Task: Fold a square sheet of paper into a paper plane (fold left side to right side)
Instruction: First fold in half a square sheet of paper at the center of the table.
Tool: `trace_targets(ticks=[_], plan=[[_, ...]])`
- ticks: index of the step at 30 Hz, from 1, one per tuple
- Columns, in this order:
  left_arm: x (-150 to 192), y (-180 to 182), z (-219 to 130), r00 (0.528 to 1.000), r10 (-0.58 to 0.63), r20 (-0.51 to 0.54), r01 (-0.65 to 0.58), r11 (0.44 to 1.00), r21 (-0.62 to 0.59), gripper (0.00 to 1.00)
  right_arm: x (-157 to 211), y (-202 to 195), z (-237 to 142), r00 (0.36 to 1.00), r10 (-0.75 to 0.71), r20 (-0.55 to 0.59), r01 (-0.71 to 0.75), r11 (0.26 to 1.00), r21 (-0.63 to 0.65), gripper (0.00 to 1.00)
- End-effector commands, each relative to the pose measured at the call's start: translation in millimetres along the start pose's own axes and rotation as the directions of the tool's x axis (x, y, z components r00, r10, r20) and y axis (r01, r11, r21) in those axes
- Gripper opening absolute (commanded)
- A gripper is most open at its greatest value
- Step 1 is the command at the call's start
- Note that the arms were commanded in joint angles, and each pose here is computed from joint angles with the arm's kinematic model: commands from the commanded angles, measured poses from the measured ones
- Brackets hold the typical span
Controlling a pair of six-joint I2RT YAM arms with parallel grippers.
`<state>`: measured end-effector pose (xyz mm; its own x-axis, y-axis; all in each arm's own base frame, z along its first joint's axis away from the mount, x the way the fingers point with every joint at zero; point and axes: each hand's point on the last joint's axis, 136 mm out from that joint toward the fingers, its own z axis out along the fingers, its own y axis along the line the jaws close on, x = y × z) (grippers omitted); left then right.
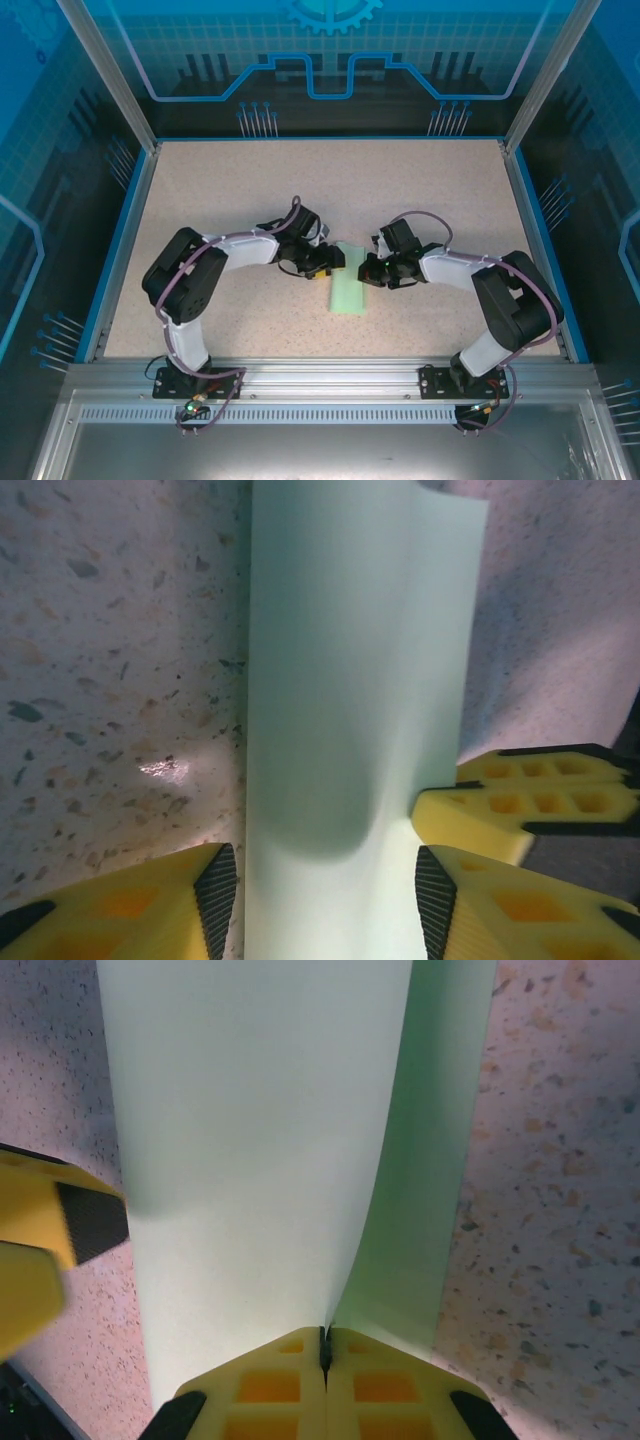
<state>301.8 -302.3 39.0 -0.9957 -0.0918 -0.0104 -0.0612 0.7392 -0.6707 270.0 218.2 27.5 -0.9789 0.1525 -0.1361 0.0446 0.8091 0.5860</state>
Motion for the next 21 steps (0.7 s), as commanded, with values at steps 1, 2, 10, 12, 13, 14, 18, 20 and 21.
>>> trace_targets(ticks=[1,2,10,12,13,14,18,20,21], plan=[[2.1,8.6,5.6,1.000,0.012,-0.017,-0.013,0.997,-0.073,0.51,-0.1,3.2,0.3,1.000,-0.021,-0.008,0.021,1.000,0.008,0.04],[3.0,10.0,7.6,1.000,0.012,-0.021,-0.014,0.997,-0.081,0.50,-0.4,4.2,-0.3,1.000,-0.023,-0.007,0.023,1.000,0.005,0.05],[7.3,20.2,21.0,0.999,0.016,-0.047,-0.022,0.990,-0.140,0.40,-3.3,1.4,-12.5,0.998,-0.056,0.015,0.055,0.997,0.057,0.22],[7.7,22.5,22.8,0.999,0.017,-0.050,-0.025,0.988,-0.150,0.40,-5.7,-2.6,-20.8,0.996,-0.075,0.038,0.071,0.993,0.096,0.29],[9.0,24.2,24.3,0.998,0.017,-0.055,-0.025,0.987,-0.156,0.40,-7.0,-4.9,-26.0,0.995,-0.082,0.050,0.076,0.990,0.115,0.33],[8.7,24.2,24.5,0.998,0.017,-0.054,-0.025,0.987,-0.158,0.41,-7.7,-8.0,-30.4,0.994,-0.087,0.059,0.078,0.987,0.137,0.36],[10.3,27.1,26.9,0.998,0.020,-0.060,-0.030,0.984,-0.174,0.41,-12.7,-20.1,-51.2,0.988,-0.099,0.116,0.072,0.974,0.214,0.43],[11.0,27.3,27.5,0.998,0.026,-0.063,-0.037,0.983,-0.182,0.42,-15.2,-23.8,-61.3,0.984,-0.099,0.151,0.062,0.971,0.231,0.44],[11.4,27.0,27.9,0.997,0.032,-0.066,-0.044,0.981,-0.188,0.42,-15.7,-26.1,-65.6,0.981,-0.095,0.167,0.054,0.970,0.236,0.44]])
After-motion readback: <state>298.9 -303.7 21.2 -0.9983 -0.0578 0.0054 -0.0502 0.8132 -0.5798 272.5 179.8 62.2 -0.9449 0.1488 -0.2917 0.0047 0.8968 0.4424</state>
